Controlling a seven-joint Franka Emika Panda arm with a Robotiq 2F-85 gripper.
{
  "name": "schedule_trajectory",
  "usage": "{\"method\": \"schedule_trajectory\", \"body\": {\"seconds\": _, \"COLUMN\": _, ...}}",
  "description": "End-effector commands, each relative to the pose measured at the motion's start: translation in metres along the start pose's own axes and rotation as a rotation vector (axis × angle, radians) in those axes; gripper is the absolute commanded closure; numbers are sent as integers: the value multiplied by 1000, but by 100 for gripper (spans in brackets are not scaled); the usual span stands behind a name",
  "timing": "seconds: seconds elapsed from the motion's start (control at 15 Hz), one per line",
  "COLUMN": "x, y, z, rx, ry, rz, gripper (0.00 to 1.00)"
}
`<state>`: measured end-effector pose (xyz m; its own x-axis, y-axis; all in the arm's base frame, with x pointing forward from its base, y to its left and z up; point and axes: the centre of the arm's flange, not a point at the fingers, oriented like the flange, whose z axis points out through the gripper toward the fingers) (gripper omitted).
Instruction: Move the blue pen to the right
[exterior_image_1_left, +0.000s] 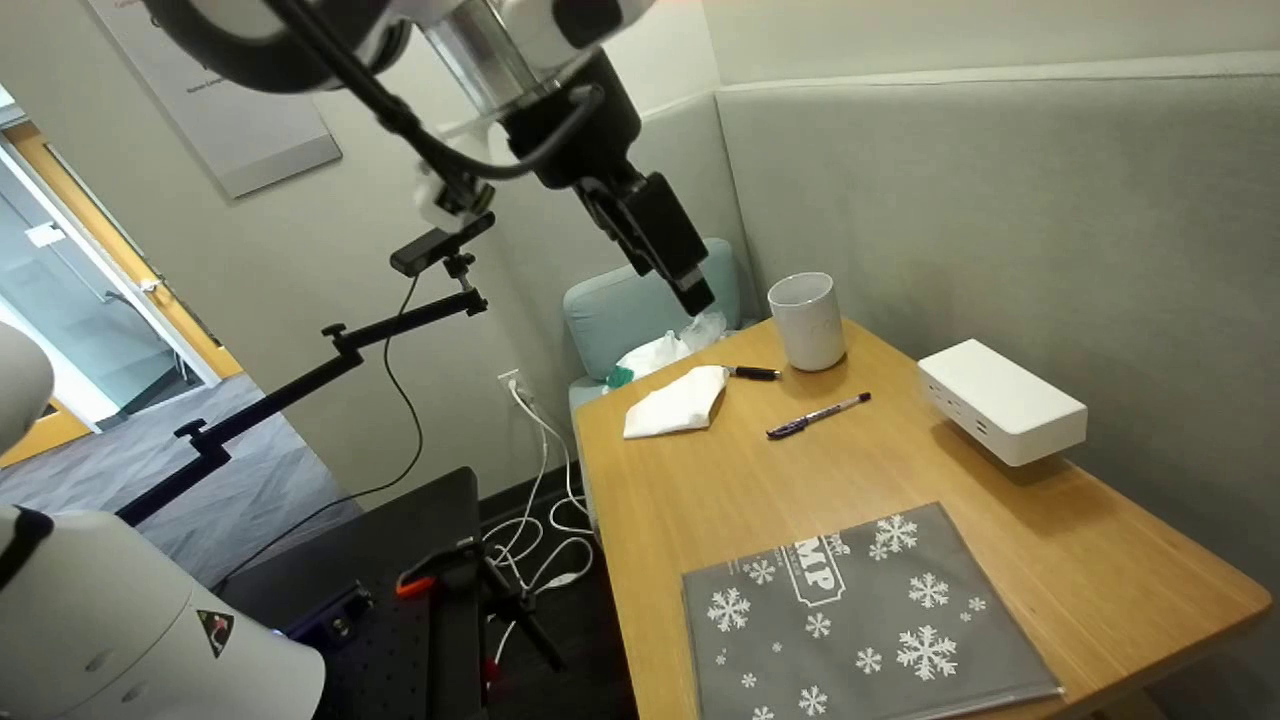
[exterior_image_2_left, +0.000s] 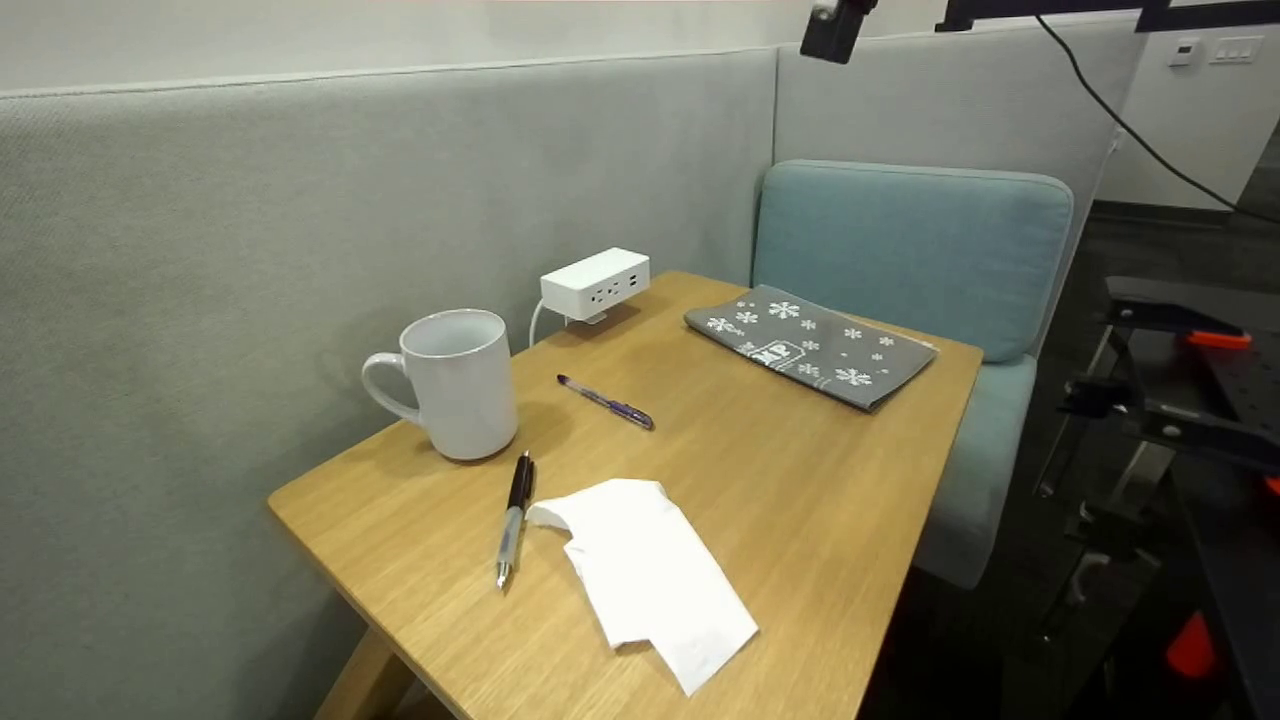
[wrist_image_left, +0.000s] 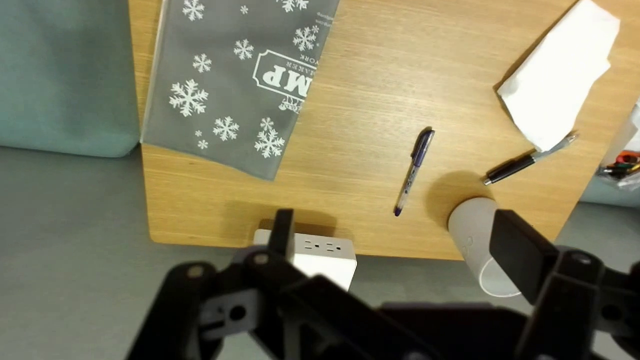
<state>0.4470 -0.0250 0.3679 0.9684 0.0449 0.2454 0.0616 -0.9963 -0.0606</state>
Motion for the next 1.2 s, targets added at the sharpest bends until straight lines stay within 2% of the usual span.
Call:
{"method": "schedule_trajectory", "body": {"seconds": 0.0, "x": 43, "y": -6, "z": 49, "rx": 37, "ry": -45, "rz": 13, "gripper": 0}}
{"method": "schedule_trajectory", "body": {"seconds": 0.07, "x": 15, "y": -5, "z": 27, "rx": 15, "ry": -27, "rz": 17, "gripper": 0}}
{"method": "schedule_trajectory", "body": {"seconds": 0.2, "x": 19, "y": -7, "z": 43, "rx": 15, "ry": -53, "rz": 15, "gripper": 0}}
{"method": "schedule_trajectory", "body": {"seconds": 0.4, "x": 28, "y": -3, "z": 42, "rx": 29, "ry": -34, "rz": 48, "gripper": 0}}
{"method": "schedule_trajectory", "body": {"seconds": 0.67, "x": 66, "y": -1, "z": 80, "rx": 57, "ry": -33, "rz": 144, "gripper": 0}}
{"method": "schedule_trajectory", "body": {"seconds": 1.13, "x": 111, "y": -26, "z": 179, "rx": 13, "ry": -93, "rz": 216, "gripper": 0}}
